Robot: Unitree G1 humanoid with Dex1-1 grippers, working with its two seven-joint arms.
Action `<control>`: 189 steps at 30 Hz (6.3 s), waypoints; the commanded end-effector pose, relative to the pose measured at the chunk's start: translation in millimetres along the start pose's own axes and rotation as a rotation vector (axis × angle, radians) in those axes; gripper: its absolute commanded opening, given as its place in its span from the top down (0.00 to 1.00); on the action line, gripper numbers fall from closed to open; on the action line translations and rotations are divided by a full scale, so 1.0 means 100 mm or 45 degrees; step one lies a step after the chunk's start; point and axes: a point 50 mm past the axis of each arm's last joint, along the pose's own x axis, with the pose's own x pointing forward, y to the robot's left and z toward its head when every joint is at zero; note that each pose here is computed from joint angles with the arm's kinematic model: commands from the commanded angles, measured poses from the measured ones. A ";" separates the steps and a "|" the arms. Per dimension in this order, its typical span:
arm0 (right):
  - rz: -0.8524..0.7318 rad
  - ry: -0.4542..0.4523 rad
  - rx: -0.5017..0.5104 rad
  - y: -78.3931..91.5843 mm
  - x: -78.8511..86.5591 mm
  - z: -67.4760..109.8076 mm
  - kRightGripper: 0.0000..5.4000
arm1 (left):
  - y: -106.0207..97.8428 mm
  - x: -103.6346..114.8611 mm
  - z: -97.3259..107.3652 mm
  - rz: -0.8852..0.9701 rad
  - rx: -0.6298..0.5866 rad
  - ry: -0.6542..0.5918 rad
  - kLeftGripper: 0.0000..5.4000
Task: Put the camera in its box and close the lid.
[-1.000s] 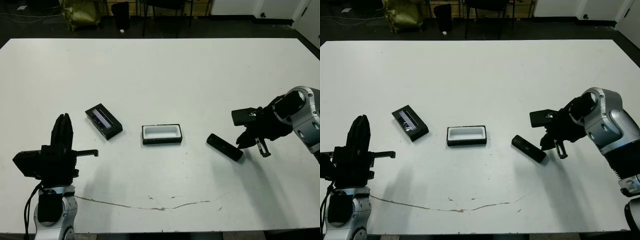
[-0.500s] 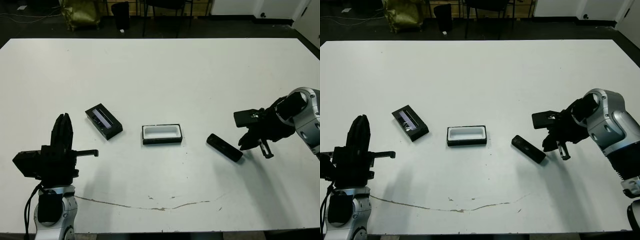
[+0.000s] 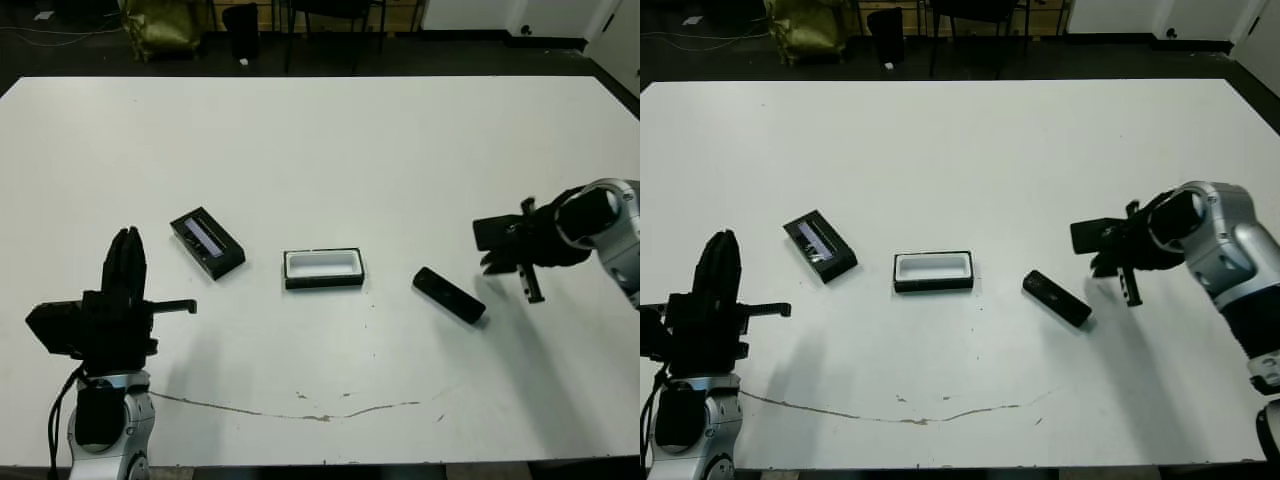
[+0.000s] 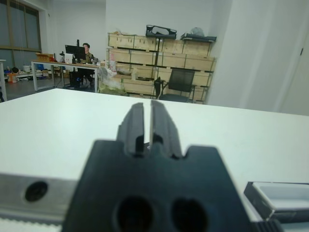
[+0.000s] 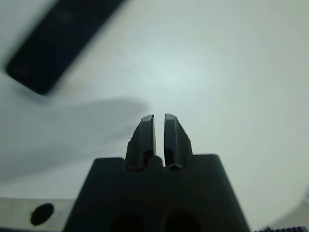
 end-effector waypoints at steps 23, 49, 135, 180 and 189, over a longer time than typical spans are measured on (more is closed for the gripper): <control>-0.872 -1.120 0.841 0.45 -0.58 0.12 1.00 | -0.01 -0.02 -0.06 -0.022 0.005 0.039 1.00; -0.450 -0.942 0.663 0.88 -0.29 0.12 0.28 | -0.01 0.00 -0.05 -0.046 -0.005 0.029 1.00; 0.015 -0.606 0.905 1.10 0.24 0.18 0.89 | 0.00 -0.02 -0.05 -0.015 -0.003 0.040 1.00; -0.044 -0.976 0.591 -0.38 -0.14 0.55 0.94 | -0.01 -0.01 -0.08 -0.044 0.006 0.023 1.00; 0.044 -0.892 0.363 -0.55 0.04 0.94 0.94 | -0.01 -0.01 -0.10 -0.052 0.019 0.000 1.00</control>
